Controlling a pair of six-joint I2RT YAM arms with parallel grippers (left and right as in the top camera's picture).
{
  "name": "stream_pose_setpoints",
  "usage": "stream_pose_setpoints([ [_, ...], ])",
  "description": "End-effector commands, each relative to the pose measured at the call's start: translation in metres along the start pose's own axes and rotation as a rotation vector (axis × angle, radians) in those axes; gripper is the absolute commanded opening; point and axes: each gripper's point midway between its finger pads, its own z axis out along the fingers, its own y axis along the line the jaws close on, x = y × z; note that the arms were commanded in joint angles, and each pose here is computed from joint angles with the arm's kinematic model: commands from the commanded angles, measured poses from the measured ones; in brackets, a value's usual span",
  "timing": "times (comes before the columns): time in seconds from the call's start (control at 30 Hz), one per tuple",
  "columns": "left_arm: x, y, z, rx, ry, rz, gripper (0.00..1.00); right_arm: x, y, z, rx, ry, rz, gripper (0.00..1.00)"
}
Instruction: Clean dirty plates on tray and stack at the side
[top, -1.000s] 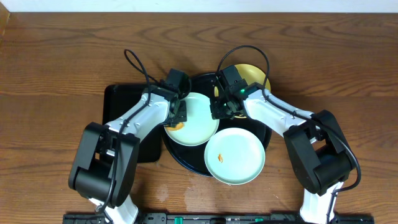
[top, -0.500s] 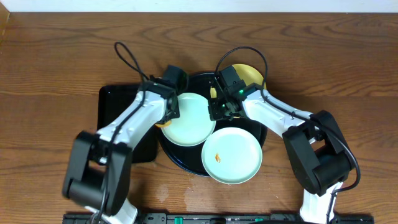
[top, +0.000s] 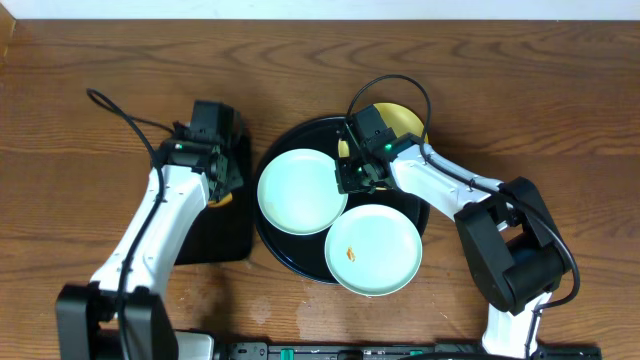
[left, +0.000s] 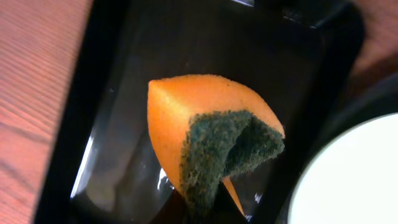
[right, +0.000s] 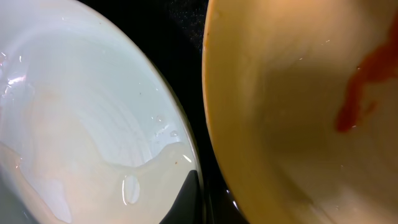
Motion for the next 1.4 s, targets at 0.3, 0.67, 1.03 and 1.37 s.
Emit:
stream_pose_setpoints([
  [0.3, 0.021, -0.036, 0.014, 0.28, 0.099, 0.123, 0.42, 0.003, -0.007, 0.005, 0.02, 0.012, 0.015, 0.01],
  [0.67, 0.039, -0.087, -0.004, 0.513, 0.122, 0.186, 0.35, -0.016, 0.004, -0.034, -0.083, -0.05, -0.086, 0.01],
  [1.03, 0.073, -0.104, 0.048, 0.458, 0.262, 0.243, 0.08, -0.011, 0.013, -0.044, -0.12, -0.036, -0.104, 0.01],
  [1.37, 0.083, -0.104, 0.07, 0.434, 0.311, 0.243, 0.08, 0.016, 0.005, -0.021, -0.084, 0.079, 0.054, 0.23],
])
